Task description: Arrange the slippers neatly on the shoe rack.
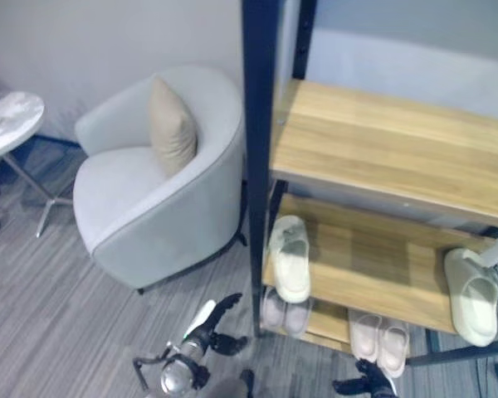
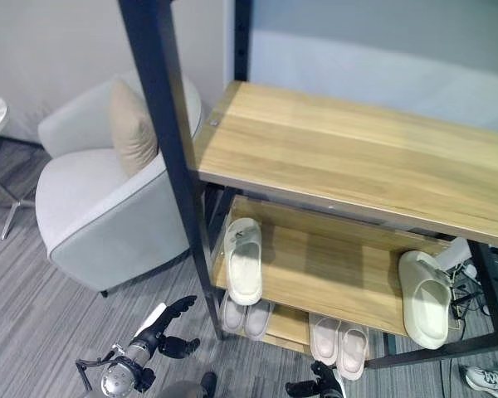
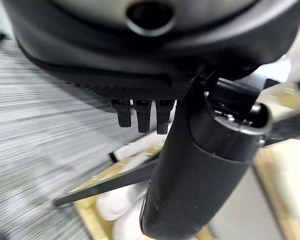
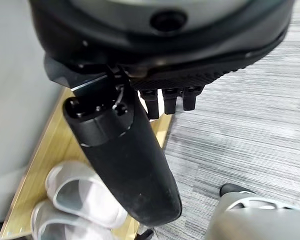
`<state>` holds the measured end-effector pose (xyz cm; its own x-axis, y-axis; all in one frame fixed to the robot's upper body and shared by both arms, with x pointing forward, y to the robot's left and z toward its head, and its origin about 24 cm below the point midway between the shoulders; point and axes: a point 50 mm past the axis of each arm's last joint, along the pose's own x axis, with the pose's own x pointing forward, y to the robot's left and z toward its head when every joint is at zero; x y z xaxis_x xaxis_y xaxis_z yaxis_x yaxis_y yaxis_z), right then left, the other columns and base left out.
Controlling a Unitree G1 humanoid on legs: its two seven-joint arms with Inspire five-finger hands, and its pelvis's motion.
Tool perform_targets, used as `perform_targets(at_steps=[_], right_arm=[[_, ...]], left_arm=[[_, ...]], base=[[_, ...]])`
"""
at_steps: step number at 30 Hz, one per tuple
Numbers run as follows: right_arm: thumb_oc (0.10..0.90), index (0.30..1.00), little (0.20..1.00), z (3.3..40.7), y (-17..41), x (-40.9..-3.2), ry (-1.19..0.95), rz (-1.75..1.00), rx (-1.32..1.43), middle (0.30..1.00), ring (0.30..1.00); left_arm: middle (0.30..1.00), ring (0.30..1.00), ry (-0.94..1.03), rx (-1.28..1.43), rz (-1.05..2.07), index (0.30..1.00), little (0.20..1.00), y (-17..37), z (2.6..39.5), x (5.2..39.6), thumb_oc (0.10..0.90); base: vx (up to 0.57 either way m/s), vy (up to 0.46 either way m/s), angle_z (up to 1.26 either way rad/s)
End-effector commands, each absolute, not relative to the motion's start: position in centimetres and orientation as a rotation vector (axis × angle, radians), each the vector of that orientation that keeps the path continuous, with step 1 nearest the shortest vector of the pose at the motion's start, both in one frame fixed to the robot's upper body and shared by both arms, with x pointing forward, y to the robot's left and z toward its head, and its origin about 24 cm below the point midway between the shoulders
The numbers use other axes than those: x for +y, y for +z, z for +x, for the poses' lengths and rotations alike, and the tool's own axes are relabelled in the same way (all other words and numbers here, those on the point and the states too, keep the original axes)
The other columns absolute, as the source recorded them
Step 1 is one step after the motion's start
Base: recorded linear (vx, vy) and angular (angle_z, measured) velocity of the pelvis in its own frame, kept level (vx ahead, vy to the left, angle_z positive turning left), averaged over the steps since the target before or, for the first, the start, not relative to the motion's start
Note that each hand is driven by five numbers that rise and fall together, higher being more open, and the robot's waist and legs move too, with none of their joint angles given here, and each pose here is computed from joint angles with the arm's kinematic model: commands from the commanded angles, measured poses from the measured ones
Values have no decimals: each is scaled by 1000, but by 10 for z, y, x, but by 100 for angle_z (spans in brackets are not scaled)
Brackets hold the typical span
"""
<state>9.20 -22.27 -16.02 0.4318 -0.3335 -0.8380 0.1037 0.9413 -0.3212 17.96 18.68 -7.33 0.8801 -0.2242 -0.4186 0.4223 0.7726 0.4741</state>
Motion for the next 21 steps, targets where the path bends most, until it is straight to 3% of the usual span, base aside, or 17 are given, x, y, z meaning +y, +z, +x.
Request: perform_targets(at_steps=[1,14,21], right_arm=[[800,900,900,72,-157,-256,-321,-326,1158,900,900],[800,900,900,76,-158,-259,-302,-352,1208,900,900],[800,900,900,92,-154,-259,-271,-399,1166,900,900]], left_arm=[[900,900,-434,153,514,900,900,-39,199,169,800],[900,900,-580,280,304,900,900,-42,168,165,800],[900,900,-608,253,164,900,900,-26,172,155,800]], base=[[60,-22,-15],[29,-28,-8],[-57,-58,8]])
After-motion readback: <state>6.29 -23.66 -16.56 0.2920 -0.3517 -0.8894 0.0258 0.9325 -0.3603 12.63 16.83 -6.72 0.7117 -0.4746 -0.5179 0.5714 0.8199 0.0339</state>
